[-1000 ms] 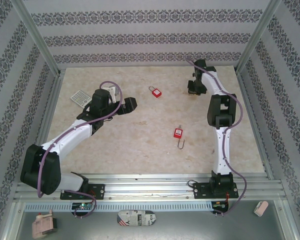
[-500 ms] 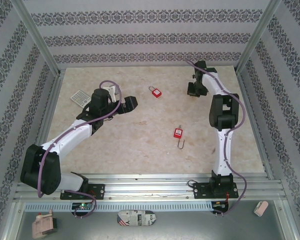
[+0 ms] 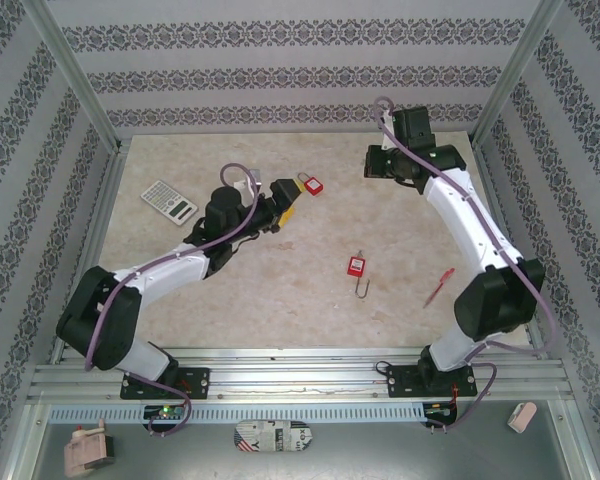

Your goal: Unlock with the key

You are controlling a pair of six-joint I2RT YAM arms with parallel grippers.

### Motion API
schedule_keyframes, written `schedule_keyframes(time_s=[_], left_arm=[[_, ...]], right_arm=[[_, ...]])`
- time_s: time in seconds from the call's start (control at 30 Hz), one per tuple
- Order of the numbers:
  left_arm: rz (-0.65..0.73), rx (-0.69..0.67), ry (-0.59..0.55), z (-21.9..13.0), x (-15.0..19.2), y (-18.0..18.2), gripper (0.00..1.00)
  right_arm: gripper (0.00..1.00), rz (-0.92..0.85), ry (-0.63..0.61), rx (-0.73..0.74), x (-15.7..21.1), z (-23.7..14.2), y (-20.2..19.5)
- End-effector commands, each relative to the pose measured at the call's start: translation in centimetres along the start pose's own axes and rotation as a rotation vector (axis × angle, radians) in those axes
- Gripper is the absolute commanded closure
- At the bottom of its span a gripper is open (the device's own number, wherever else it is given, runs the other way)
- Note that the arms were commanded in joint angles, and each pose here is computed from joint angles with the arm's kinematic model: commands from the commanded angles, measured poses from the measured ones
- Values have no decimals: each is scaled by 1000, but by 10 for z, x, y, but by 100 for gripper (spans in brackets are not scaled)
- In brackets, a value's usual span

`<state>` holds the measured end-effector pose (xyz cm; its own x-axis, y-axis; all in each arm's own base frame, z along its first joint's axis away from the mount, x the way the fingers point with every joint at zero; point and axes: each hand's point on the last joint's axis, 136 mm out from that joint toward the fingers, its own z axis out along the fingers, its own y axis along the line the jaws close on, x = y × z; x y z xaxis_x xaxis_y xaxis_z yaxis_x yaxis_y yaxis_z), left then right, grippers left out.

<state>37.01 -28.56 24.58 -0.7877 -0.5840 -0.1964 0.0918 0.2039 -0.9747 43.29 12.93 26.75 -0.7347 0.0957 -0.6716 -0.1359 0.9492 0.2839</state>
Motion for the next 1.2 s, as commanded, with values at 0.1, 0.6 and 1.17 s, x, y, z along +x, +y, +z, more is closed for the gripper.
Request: schedule_keyframes(time_s=[0.1, 0.6, 1.17], left_arm=[[-284, 181, -1, 10, 18, -37, 4], [-490, 226, 17, 29, 42, -28, 8], [-527, 242, 46, 43, 47, -28, 9]], right_arm=[[100, 13, -10, -90, 23, -6, 37], [100, -19, -26, -223, 70, -30, 97], [100, -19, -32, -315, 95, -43, 109]])
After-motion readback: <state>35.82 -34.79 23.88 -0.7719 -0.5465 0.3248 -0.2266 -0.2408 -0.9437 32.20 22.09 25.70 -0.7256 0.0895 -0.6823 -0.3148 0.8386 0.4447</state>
